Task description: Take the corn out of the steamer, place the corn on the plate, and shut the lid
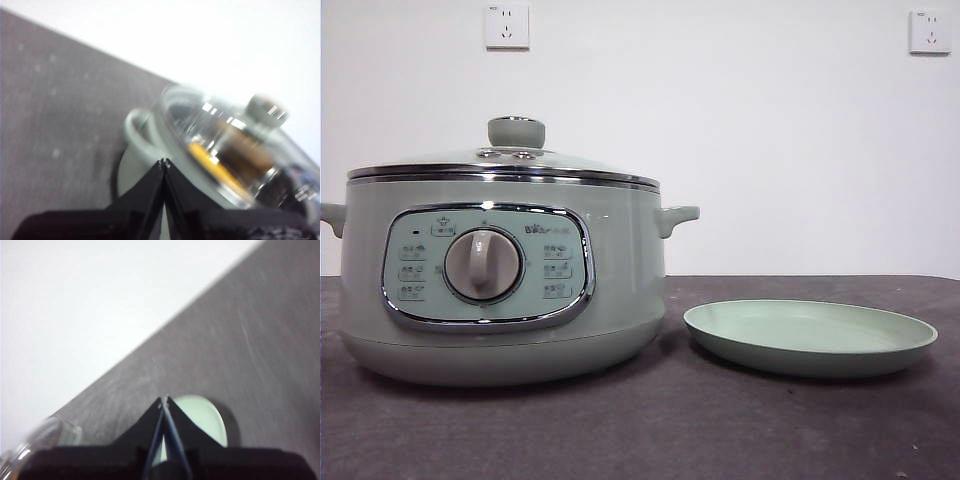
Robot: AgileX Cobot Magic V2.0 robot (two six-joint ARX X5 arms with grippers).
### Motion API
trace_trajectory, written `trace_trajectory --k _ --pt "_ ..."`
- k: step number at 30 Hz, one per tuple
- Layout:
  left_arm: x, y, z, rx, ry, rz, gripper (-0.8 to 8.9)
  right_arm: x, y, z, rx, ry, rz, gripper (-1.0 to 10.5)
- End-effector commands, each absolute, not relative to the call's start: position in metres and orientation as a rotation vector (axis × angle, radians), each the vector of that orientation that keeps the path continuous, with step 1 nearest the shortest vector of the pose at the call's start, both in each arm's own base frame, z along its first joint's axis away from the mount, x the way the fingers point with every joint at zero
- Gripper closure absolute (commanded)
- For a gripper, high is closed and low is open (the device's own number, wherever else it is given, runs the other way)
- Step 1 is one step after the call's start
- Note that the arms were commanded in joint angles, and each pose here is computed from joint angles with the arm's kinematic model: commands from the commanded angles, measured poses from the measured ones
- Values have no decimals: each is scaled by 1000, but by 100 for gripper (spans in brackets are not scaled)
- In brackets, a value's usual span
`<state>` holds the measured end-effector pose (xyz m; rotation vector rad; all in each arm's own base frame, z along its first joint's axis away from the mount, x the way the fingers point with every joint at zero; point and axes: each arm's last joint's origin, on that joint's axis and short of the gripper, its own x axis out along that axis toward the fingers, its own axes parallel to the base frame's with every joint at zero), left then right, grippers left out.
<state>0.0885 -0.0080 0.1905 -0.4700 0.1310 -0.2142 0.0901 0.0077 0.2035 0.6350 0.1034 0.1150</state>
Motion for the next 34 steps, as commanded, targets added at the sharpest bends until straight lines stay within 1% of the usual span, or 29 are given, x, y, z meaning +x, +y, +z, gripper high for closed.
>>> trace_trajectory --k 1,8,11,14,17,20,23,24,25,27,28,29,31,34 --pt "86 -8 211 -396 126 -220 822 89 8 230 485 69 128 956" --pt "88 -9 269 -186 163 -258 822 99 9 290 315 105 131 954" --pt "94 -11 294 -124 186 -314 822 108 11 312 250 157 188 954" --pt "103 -12 316 -96 219 -379 821 120 14 328 195 229 261 953" --pt "114 -15 333 -84 272 -461 817 132 18 339 157 314 370 948" --pt "125 -17 346 -80 333 -547 816 145 22 343 147 398 511 948" --pt "137 -19 353 -79 391 -604 800 157 26 342 158 463 649 940" --pt "142 -19 355 -78 406 -613 747 161 27 341 166 481 680 918" --pt "146 -19 356 -82 421 -621 656 165 28 340 176 495 701 859" --pt "153 -20 357 -89 439 -625 471 170 29 336 188 517 720 707" --pt "156 -20 357 -93 448 -624 402 173 29 335 192 528 719 637" --pt "159 -20 356 -96 455 -625 375 176 29 333 195 539 717 590" --pt "165 -21 354 -115 470 -625 373 179 29 331 203 554 714 524" --pt "174 -25 353 -133 471 -640 373 181 29 329 210 566 712 528"
